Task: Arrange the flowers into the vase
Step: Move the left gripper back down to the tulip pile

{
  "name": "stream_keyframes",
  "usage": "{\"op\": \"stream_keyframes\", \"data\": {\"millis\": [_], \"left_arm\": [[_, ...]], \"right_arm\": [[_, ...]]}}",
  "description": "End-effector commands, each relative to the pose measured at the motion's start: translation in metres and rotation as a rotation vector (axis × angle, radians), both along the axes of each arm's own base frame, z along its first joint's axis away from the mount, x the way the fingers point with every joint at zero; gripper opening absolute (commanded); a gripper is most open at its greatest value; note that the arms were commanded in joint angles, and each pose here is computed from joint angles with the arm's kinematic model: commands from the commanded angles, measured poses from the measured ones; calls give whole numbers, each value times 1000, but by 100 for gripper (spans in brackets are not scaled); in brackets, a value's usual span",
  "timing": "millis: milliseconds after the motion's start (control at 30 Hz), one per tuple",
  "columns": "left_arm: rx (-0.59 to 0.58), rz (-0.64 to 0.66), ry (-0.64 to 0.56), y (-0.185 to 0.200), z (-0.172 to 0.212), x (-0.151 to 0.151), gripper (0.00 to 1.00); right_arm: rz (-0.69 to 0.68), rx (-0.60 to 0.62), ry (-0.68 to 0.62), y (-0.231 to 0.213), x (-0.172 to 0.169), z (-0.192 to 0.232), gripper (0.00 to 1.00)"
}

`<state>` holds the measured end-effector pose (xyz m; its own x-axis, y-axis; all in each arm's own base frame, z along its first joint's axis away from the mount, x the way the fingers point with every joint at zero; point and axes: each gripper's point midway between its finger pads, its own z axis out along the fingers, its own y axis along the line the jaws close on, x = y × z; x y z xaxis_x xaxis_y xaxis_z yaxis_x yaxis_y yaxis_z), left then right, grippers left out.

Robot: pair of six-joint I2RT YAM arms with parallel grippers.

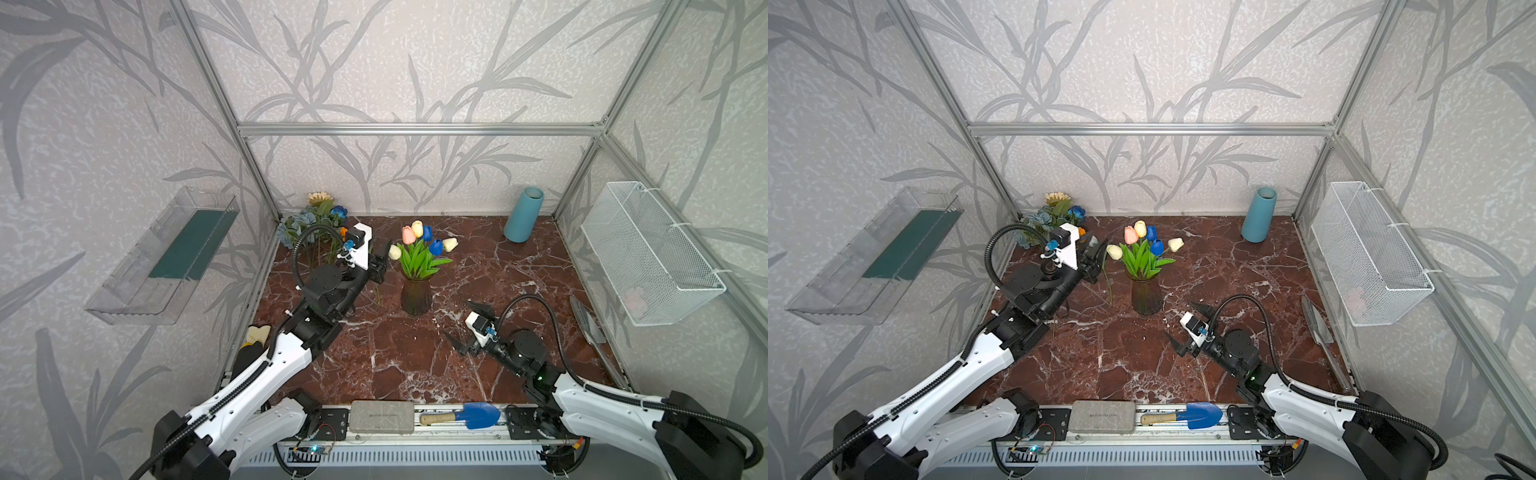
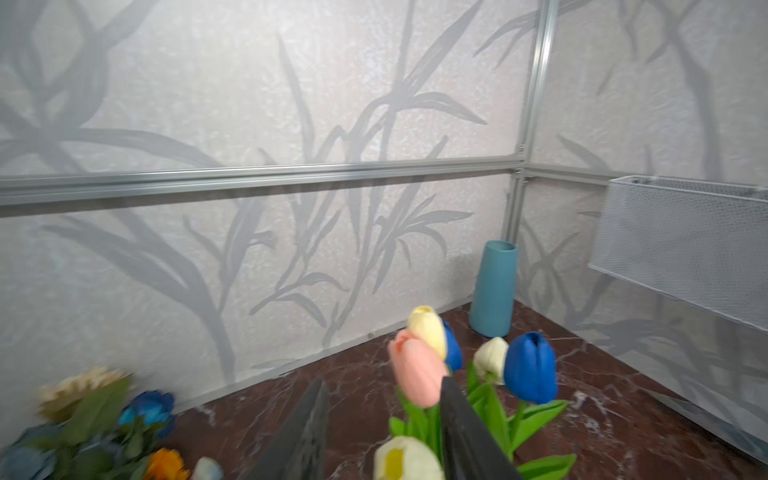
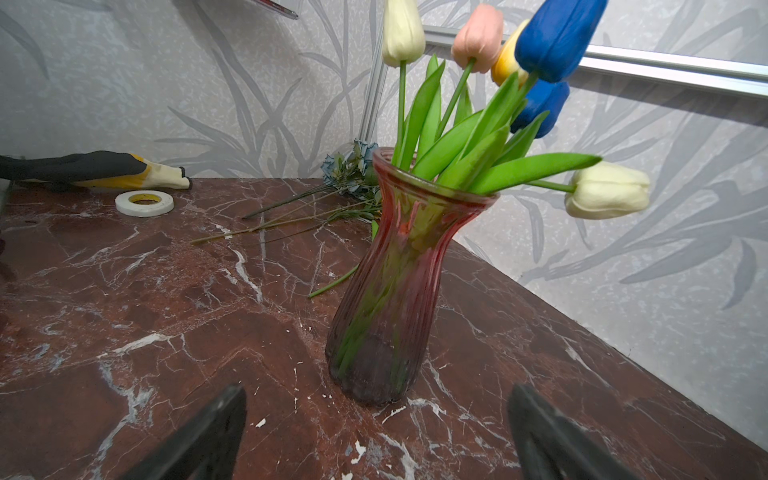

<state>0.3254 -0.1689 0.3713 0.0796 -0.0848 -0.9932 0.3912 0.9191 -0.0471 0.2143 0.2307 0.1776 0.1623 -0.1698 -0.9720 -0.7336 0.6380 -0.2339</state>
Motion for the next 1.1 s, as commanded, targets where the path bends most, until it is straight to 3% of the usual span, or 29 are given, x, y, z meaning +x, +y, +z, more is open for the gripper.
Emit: {"op": "stream_keyframes", "data": {"millis": [0,200,300,500,667,800,1067], "left_arm": [[-28,272,191,54,-46,21,46],[-97,446,557,111,-140,54,47],[4,448,723,107,-180,71,57],[186,355,1047,78,-255,104,62],[204,320,1175,60,-294,130,62],[191,301,1236,49,-311,144,55],[187,338,1337,48,-341,139,48]], "right_arm": [[8,50,-39,4,1,19,98],[8,58,-39,3,0,21,98],[11,53,-35,4,0,19,98],[12,48,-40,4,0,19,98],[7,49,-46,2,-1,21,98],[-5,46,-46,0,0,21,98],[-4,48,-52,-1,-1,22,98]]}}
